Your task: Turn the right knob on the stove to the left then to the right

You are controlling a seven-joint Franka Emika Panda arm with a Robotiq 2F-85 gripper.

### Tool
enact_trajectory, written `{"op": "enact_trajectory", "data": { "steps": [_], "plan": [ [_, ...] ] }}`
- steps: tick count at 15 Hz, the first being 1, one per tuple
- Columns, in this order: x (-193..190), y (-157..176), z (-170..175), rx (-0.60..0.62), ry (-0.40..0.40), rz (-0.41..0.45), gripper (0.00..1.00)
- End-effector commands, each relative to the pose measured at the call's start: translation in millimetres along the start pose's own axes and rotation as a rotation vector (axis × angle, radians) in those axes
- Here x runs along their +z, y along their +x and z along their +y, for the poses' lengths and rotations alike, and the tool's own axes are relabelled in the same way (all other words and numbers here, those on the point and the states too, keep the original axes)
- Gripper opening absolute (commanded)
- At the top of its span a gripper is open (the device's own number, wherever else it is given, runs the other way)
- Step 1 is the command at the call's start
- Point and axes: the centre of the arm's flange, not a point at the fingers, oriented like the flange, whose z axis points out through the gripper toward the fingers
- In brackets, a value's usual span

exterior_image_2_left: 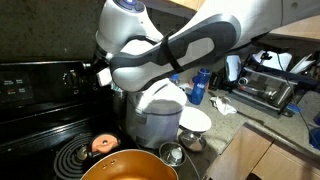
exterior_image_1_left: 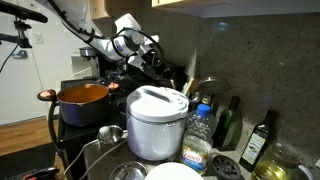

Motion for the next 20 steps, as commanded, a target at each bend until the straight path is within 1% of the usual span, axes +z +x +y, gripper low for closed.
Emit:
{"op": "enact_trajectory", "data": {
  "steps": [1,2,3,8,10,12,14,20],
  "plan": [
    [-4.5,5.5,-0.3,0.005,-0.016,0.015,0.75],
    [-4.2,6.2,-0.1,0.005,-0.016,0.015,0.75],
    [-3.6,6.8,0.0,0.006,-0.013,0.015,0.70],
    [-1.2,8.4,-1.1,0.006,-0.009,0.012,0.29],
    [-0.1,8.9,-2.2,0.005,-0.006,0.010,0.14],
    [0.6,9.7,-7.5,0.000,0.001,0.010,0.02],
    [3.0,10.6,-8.7,-0.002,0.004,0.007,0.05],
    [8.7,14.8,-9.1,-0.025,-0.008,-0.011,0.05]
  ]
}}
